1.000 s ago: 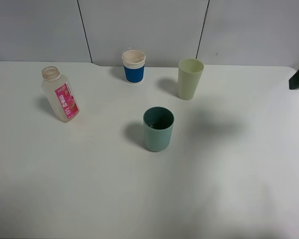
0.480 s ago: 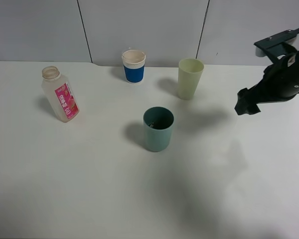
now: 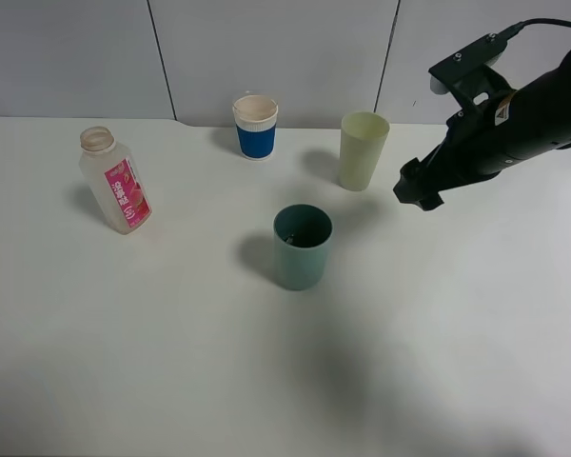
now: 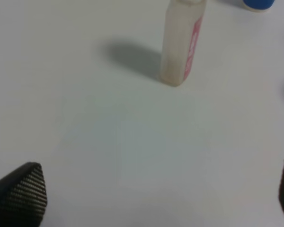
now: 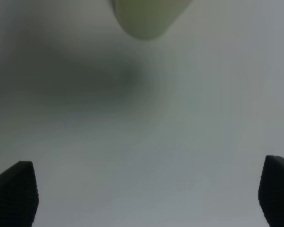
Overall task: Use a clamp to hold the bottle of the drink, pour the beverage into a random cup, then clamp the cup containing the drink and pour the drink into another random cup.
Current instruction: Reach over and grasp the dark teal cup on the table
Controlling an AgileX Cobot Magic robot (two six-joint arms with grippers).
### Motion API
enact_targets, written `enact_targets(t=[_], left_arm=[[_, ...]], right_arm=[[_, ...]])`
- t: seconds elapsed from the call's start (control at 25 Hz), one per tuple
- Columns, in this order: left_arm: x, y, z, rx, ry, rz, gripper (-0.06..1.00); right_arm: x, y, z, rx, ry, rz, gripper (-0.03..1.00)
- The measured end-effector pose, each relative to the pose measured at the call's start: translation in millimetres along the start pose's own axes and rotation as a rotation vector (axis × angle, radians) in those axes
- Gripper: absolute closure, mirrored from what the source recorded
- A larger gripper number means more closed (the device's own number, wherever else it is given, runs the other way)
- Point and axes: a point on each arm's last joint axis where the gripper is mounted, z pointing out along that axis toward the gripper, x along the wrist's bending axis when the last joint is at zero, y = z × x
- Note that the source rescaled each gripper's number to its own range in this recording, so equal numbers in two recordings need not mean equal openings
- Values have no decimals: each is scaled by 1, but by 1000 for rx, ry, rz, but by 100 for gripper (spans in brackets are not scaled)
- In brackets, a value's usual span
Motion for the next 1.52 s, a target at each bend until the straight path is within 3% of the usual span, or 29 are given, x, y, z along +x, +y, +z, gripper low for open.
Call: enact_targets(t=[0.44, 0.84, 1.08, 1.32, 1.52], left_arm=[[0, 0, 0, 0, 0, 0, -6], [0, 0, 0, 0, 0, 0, -6], [0, 0, 0, 0, 0, 0, -6], [0, 0, 0, 0, 0, 0, -6], [0, 0, 0, 0, 0, 0, -6]], right_arm=[[27, -60, 17, -98, 13, -45, 21], [57, -71, 11, -325, 216, -54, 21], [59, -71, 10, -326, 250, -5, 21], [75, -70, 8, -330, 328, -75, 21], [78, -70, 7, -339, 335, -127, 21]])
